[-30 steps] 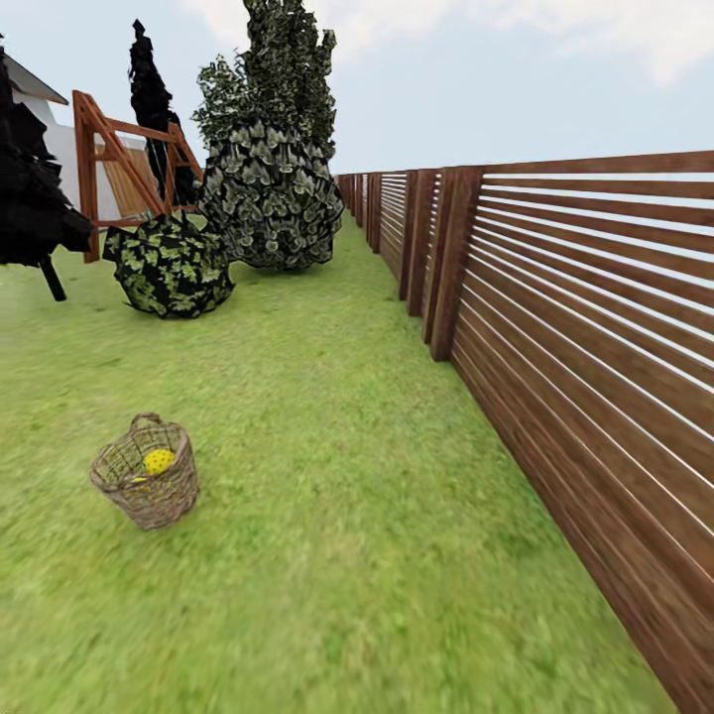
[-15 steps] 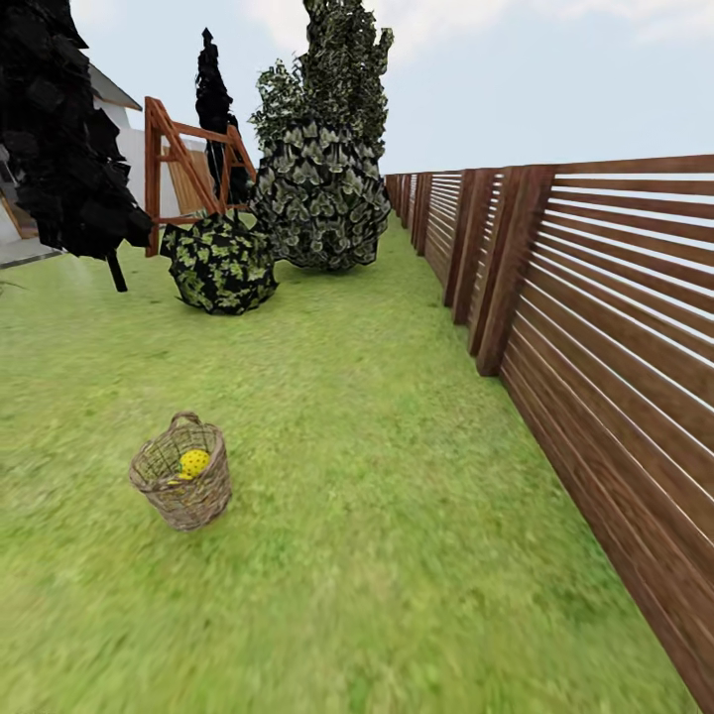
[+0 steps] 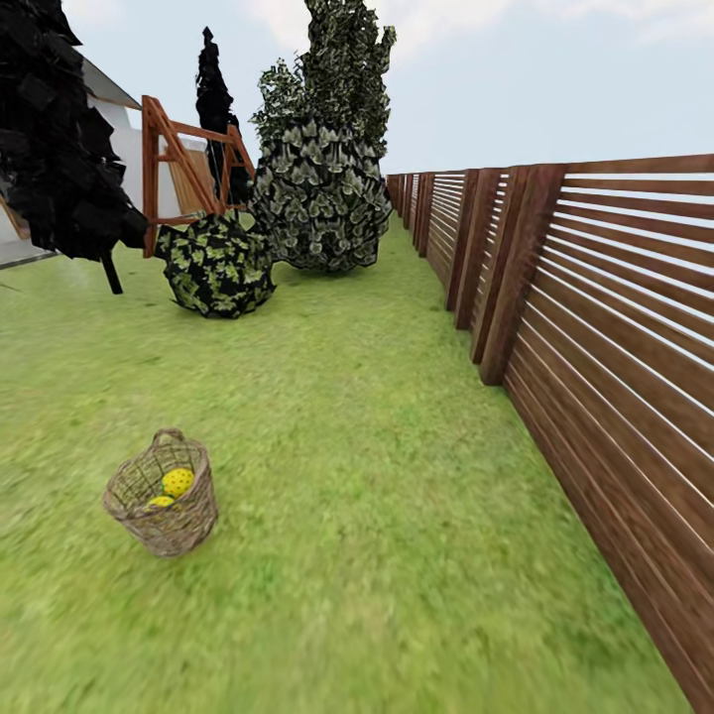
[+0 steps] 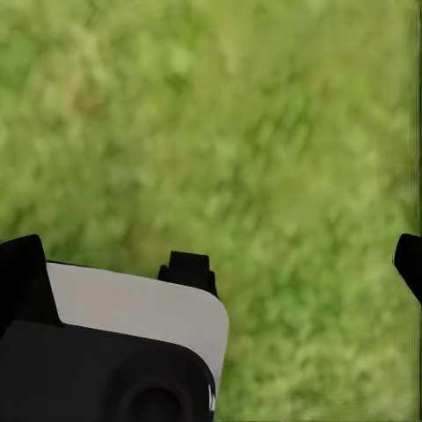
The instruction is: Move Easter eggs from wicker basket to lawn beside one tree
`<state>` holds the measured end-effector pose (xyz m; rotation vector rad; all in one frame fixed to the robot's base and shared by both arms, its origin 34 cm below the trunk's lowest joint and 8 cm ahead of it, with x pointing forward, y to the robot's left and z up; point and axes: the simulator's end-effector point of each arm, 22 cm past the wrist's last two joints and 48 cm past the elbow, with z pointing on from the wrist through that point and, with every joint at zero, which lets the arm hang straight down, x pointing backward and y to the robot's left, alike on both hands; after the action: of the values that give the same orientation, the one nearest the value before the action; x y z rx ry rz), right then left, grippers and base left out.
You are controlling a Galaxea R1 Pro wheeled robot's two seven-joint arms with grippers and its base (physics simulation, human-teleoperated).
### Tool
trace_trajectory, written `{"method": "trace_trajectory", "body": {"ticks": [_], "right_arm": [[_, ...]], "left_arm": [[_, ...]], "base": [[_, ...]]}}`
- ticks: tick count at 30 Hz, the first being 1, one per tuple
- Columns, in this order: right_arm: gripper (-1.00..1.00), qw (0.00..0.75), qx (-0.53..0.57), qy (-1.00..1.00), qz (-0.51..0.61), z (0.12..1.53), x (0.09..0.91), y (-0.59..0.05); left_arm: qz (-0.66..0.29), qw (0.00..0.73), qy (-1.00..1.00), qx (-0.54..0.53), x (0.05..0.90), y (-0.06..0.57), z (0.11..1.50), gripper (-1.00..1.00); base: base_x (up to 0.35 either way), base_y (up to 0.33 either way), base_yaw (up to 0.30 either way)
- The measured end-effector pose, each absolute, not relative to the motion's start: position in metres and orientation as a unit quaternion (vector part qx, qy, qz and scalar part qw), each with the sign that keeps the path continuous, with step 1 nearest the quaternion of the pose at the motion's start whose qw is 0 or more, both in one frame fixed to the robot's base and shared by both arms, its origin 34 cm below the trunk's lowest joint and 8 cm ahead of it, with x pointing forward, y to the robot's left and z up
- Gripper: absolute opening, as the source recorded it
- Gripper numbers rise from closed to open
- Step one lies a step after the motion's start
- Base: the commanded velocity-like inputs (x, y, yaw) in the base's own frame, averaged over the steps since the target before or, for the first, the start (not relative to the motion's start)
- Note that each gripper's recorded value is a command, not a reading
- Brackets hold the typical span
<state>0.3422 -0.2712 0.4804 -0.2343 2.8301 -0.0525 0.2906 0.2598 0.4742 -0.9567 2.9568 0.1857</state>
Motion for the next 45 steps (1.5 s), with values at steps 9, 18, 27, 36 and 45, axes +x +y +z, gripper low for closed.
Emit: {"method": "trace_trajectory", "body": {"ticks": [9, 18, 27, 36, 45], "right_arm": [[1.0, 0.151, -0.081, 0.985, -0.018, 0.4805, 0.3424, -0.2713], [1.0, 0.15, -0.081, 0.985, -0.018, 0.4802, 0.3414, -0.2702], [1.0, 0.15, -0.081, 0.985, -0.017, 0.4802, 0.3413, -0.27], [1.0, 0.15, -0.081, 0.985, -0.018, 0.4802, 0.3413, -0.271], [1.0, 0.149, -0.081, 0.985, -0.018, 0.4801, 0.341, -0.2713]], "left_arm": [[0.059, 0.014, 0.95, -0.307, 0.2906, 0.2594, 0.4742, 1.0], [0.06, 0.014, 0.95, -0.307, 0.2907, 0.2596, 0.4742, 1.0], [0.059, 0.015, 0.95, -0.307, 0.2908, 0.2594, 0.4742, 1.0], [0.059, 0.015, 0.95, -0.307, 0.2909, 0.2591, 0.4742, 1.0], [0.059, 0.015, 0.95, -0.307, 0.2909, 0.2587, 0.4742, 1.0]], "base": [[0.322, -0.113, 0.0], [0.312, -0.165, 0.104], [0.273, -0.223, 0.283], [0.252, -0.24, 0.18], [0.249, -0.244, 0.006]]}}
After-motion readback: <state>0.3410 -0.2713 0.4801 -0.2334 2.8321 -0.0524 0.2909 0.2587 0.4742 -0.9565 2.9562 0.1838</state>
